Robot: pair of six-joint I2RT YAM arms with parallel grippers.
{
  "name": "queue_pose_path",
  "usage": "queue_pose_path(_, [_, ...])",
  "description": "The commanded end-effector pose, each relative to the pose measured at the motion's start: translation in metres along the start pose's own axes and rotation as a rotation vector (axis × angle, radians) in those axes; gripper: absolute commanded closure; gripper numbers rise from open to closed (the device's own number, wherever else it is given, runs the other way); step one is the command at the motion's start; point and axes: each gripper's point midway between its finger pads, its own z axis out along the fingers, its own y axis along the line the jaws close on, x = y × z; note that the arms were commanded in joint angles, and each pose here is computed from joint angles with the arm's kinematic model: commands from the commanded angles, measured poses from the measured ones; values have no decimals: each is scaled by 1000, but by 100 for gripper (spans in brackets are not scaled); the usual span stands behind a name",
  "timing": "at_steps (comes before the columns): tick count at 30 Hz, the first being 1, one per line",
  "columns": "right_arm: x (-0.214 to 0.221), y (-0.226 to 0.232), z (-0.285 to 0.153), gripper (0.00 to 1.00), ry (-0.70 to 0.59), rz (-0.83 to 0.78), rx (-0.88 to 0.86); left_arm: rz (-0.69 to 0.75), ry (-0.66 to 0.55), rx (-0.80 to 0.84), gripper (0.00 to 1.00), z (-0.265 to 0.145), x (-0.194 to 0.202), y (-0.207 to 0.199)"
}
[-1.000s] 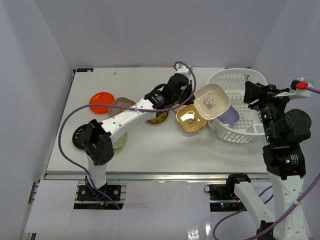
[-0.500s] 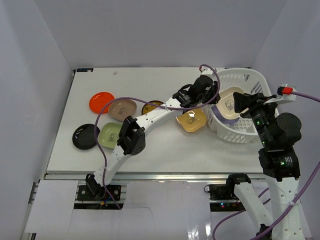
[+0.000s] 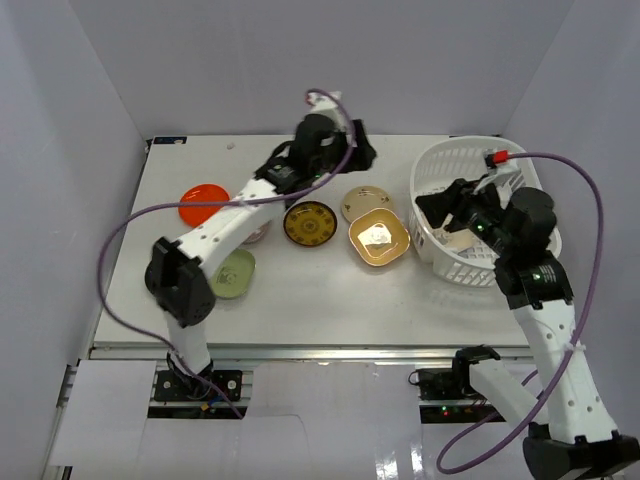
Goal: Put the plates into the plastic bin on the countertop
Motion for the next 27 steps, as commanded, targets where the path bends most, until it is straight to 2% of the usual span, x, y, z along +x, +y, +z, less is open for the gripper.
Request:
queue_pose_path(1, [49,35,27,43,160,-52,-153,-72,-133,-89,12,-80,-39,55])
queue_pose_path(4, [91,34,55,41,279,-159,-53,-107,-131,-174,13,-108,-14,94])
queue_pose_path(6, [119,26,71,38,351,-214,37,-145,-96,-244,14,-135,21,125])
queue_pose_path(8, [137,14,82,31,396,-240,93,-174,-81,-327,15,-161,52,153])
queue_pose_path(9, [159,5,89,30,464,-263,110,-178,-60,-372,16,-171,65,166])
queue_pose_path(10, [169,1,92,28,498,-275,121,-179,-62,-419,24,-181,74,179])
queue_pose_path(11, [189,-8,99,27,555,-293,151,-179,-24,-464,27,-189,98,194])
queue_pose_path(13, [208,-15,103,26,610,-321,165,-196,-17,-523,30,-213,110,209])
queue_pose_path(17, [248,-24,113,31,691,-338,159,-209,20,-618,30,-245,139,231])
queue_pose_path(20, [265,-30,118,35,725,-349,159,-168,118,-702,29,-265,160,244])
queue_pose_path(27, [295,-34,133,43,785,-359,142,-67,356,-787,30,-266,191,258])
